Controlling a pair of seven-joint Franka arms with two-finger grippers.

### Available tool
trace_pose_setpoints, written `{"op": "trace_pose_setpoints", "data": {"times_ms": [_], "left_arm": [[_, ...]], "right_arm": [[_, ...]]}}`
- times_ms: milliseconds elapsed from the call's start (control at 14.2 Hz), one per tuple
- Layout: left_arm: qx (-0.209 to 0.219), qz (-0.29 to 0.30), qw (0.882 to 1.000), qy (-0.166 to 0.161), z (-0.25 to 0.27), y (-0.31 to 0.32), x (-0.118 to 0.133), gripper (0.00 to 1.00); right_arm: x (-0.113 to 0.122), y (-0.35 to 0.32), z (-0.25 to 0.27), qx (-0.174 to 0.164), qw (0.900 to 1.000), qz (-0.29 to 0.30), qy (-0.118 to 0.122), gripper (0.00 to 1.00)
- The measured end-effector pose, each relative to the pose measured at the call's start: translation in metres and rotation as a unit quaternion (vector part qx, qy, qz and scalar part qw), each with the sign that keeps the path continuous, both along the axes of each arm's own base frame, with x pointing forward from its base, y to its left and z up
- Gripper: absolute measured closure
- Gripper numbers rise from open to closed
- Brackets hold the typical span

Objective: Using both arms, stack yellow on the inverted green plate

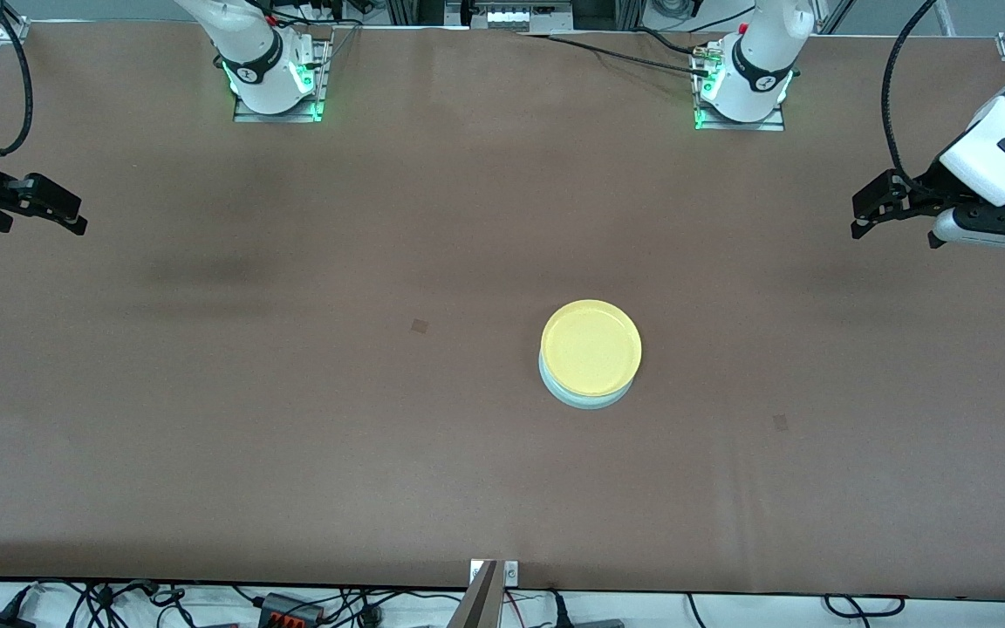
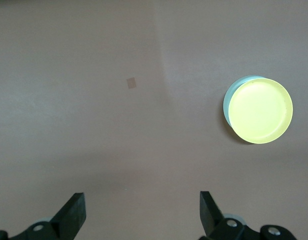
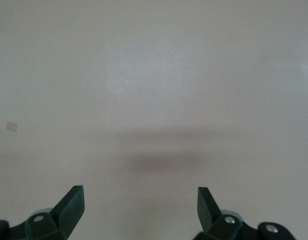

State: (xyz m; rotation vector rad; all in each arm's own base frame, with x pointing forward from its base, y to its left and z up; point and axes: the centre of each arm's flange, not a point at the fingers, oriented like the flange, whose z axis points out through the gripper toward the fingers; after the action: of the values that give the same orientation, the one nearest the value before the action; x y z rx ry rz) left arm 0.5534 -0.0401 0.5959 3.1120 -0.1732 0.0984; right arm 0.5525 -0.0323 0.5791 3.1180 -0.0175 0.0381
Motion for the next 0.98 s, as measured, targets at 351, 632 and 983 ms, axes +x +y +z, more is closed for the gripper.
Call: {"op": "trace_pose_setpoints", "data": {"times_ms": [351, 632, 983], "left_arm": [[0.000, 0.000, 1.000, -0.001, 0.0007, -0.0001, 0.0001, 0.00], [0.000, 0.000, 1.000, -0.001, 0.0005, -0.0002, 0.0002, 0.00], [0.000, 0.000, 1.000, -0.001, 0.0007, -0.0001, 0.0002, 0.00]], "right_arm": [[0.0003, 0.0023, 0.0032, -0.001, 1.000, 0.002, -0.005, 0.00], [0.0002, 0.0017, 0.0048, -0.001, 1.000, 0.002, -0.007, 0.00], [-0.0002, -0.0046, 0.0049, -0.001, 1.000, -0.004, -0.007, 0.00]]}}
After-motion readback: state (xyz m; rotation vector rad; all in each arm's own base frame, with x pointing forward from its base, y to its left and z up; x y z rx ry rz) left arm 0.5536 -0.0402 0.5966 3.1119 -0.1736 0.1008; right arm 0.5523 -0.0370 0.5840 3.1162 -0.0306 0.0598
